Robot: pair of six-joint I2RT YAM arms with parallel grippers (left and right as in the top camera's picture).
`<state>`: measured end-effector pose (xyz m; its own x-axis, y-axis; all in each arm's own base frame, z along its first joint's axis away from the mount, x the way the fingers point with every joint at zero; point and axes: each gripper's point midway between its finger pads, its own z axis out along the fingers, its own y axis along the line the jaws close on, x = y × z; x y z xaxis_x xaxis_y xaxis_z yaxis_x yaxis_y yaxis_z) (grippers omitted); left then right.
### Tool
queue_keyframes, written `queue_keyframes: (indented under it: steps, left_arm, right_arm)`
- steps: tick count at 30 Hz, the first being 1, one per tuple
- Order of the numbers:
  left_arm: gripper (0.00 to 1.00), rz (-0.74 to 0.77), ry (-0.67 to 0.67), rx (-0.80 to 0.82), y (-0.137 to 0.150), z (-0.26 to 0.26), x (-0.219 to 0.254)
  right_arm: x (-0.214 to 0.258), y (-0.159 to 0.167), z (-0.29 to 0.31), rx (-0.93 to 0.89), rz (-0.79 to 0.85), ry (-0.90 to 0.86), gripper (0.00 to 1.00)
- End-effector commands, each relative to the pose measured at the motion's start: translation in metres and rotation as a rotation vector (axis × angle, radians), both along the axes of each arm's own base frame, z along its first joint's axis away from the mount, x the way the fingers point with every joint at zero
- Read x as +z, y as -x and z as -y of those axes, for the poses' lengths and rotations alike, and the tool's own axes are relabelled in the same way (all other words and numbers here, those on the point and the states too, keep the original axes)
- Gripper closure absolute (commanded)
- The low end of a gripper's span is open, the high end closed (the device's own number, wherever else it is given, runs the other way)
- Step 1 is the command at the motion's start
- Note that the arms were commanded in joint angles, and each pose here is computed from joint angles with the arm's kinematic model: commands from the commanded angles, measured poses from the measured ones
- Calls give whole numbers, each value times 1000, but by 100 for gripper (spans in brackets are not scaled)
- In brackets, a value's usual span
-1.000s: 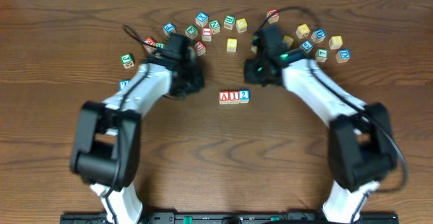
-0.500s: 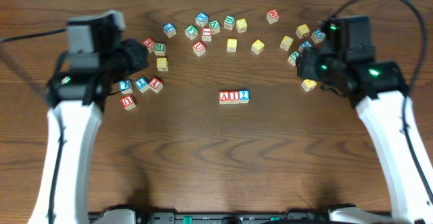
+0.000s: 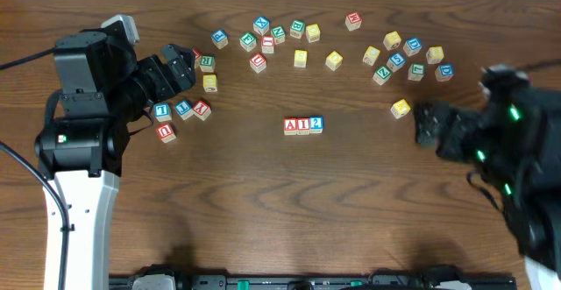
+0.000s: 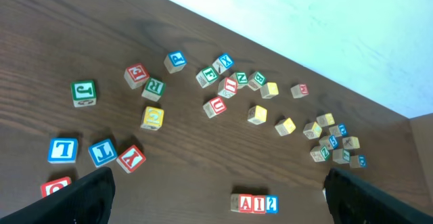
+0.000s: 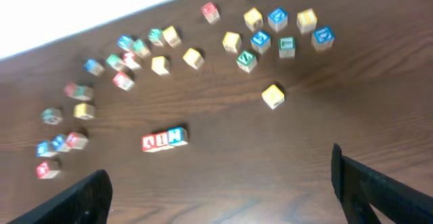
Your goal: Spell out AI2
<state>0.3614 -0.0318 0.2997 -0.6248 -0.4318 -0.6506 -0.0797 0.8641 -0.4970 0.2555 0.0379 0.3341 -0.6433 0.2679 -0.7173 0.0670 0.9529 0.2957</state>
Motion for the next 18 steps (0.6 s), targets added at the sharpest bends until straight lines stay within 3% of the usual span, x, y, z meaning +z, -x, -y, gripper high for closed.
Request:
queue_keyframes:
  steps: [1, 11, 18]
  left_arm:
    - [2, 13, -11, 0, -2, -2, 5]
    - [2, 13, -11, 0, -2, -2, 5]
    - [2, 13, -11, 0, -2, -2, 5]
  right_arm:
    - [17, 18, 2, 4, 64, -3, 1]
    - [17, 59, 22, -48, 75, 73, 1]
    - [12, 48, 43, -151, 133, 116, 1]
